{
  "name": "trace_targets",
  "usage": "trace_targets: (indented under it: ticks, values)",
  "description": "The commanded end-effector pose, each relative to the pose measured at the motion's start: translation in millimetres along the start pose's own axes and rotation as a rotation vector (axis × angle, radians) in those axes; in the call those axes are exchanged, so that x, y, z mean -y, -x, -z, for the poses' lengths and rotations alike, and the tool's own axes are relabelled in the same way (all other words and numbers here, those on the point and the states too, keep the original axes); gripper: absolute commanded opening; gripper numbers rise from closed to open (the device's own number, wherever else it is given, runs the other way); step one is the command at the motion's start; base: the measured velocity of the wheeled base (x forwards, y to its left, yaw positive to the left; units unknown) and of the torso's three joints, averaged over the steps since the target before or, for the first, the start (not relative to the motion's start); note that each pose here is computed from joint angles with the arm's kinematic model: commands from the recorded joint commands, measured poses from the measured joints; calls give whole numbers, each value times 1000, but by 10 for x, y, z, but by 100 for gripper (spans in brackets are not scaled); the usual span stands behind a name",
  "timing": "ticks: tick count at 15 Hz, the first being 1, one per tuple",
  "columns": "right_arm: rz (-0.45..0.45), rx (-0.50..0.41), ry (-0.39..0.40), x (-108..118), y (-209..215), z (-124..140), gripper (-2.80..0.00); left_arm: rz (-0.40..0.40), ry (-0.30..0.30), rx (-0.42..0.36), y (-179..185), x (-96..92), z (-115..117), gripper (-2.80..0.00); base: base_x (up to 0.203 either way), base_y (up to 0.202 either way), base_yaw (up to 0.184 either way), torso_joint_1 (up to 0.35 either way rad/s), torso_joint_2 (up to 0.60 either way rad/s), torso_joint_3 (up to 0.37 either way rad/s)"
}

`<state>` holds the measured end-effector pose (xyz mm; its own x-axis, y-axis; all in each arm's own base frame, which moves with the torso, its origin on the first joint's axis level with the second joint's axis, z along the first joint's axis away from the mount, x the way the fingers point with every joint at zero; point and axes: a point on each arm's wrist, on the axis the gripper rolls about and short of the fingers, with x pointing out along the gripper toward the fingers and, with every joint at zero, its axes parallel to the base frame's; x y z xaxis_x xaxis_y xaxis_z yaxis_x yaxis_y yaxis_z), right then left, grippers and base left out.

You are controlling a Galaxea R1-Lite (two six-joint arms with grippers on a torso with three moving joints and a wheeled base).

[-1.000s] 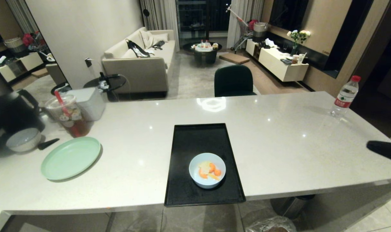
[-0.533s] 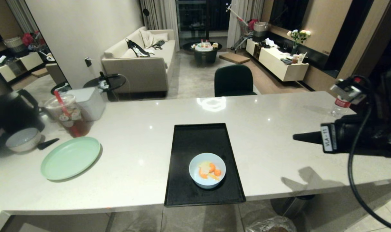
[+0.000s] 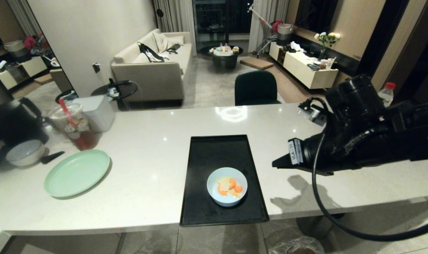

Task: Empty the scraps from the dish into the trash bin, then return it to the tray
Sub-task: Pick up the bowl with leftover food

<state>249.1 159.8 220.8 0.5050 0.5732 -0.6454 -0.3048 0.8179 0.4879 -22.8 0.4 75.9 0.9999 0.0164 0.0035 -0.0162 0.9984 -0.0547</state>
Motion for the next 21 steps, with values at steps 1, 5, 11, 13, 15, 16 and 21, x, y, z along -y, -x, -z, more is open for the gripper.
trace_targets:
  ticks: [1,5,11,13,15,16,21]
  values:
    - [4,-29,-9,-53,-186,-21,0,-1,1,0,-1,0,-1,-280,0,0,0,0,0,0]
    - [23,-19,-45,-72,-440,-175,0,-1,1,0,-1,0,-1,-280,0,0,0,0,0,0]
    - [104,-96,-70,92,-968,-126,0,-1,1,0,-1,0,-1,-280,0,0,0,0,0,0]
    - [120,-124,-75,146,-1103,-85,0,-1,1,0,-1,0,-1,-280,0,0,0,0,0,0]
    - [133,-145,-78,188,-1202,-52,0,-1,1,0,-1,0,-1,-280,0,0,0,0,0,0]
    - [138,-152,-80,200,-1241,-47,0,0,1,0,-1,0,-1,-280,0,0,0,0,0,0]
    - [148,-175,-84,236,-1428,-34,0,-1,1,0,-1,0,-1,-280,0,0,0,0,0,0]
